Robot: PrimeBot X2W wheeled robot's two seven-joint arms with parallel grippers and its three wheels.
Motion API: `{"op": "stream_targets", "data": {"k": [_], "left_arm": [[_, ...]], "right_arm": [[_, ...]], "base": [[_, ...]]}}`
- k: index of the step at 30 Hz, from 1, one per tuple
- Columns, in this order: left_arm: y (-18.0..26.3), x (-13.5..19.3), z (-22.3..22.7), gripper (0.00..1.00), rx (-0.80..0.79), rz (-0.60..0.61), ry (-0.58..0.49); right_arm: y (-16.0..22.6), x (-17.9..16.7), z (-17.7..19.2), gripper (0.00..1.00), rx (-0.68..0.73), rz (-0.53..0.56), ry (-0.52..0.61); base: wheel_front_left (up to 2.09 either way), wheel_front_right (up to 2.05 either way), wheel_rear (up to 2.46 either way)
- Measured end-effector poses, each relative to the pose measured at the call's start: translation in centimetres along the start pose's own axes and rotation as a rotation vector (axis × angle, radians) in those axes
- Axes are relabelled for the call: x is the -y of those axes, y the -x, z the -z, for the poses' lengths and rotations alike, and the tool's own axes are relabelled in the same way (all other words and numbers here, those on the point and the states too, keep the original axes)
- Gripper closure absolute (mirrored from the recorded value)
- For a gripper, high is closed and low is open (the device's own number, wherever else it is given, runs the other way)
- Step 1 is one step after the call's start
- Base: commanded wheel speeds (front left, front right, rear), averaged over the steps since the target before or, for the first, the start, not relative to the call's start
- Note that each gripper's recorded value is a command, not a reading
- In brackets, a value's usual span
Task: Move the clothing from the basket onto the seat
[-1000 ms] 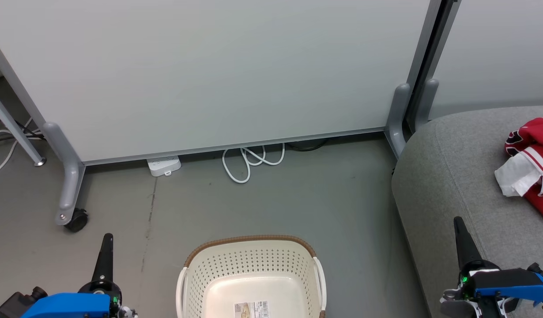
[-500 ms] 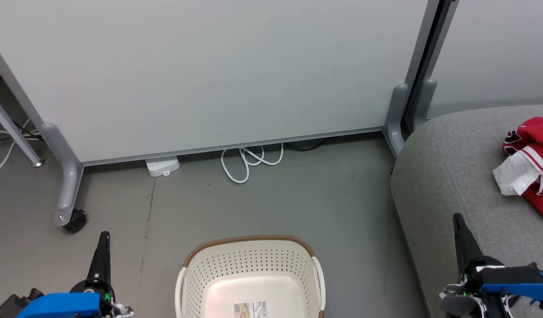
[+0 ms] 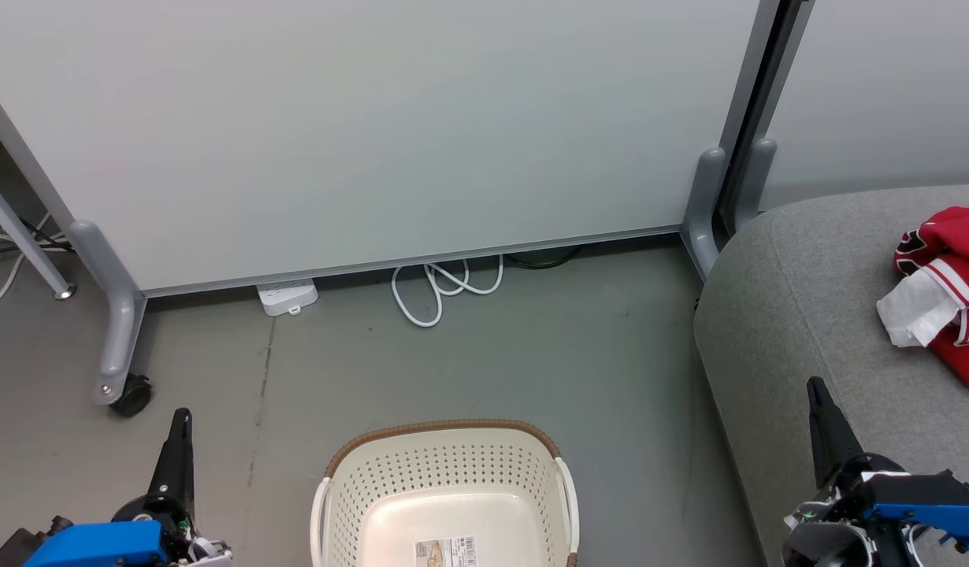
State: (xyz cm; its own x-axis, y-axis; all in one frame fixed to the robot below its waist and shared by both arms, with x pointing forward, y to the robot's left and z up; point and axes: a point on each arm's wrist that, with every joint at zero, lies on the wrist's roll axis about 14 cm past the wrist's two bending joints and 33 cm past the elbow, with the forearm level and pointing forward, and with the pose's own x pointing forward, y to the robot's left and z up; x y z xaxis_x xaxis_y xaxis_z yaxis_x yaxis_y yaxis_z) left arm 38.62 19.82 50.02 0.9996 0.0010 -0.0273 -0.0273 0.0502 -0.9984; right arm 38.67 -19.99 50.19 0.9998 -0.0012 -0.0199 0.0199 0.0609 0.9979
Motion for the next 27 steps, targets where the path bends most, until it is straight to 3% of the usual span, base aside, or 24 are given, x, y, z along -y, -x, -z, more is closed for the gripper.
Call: {"op": "stream_targets", "data": {"k": [8,27], "left_arm": [[-0.09,0.24,-0.1,1.0,-0.001,0.012,0.056],[-0.09,0.25,-0.12,1.0,-0.001,0.012,0.056]], "right_arm": [[-0.07,-0.26,-0.07,1.0,-0.002,-0.011,-0.06],[-0.08,-0.29,-0.08,1.0,-0.001,-0.012,-0.061]], "base": [[0.0,0.0,0.0],[0.0,0.0,0.0]]}}
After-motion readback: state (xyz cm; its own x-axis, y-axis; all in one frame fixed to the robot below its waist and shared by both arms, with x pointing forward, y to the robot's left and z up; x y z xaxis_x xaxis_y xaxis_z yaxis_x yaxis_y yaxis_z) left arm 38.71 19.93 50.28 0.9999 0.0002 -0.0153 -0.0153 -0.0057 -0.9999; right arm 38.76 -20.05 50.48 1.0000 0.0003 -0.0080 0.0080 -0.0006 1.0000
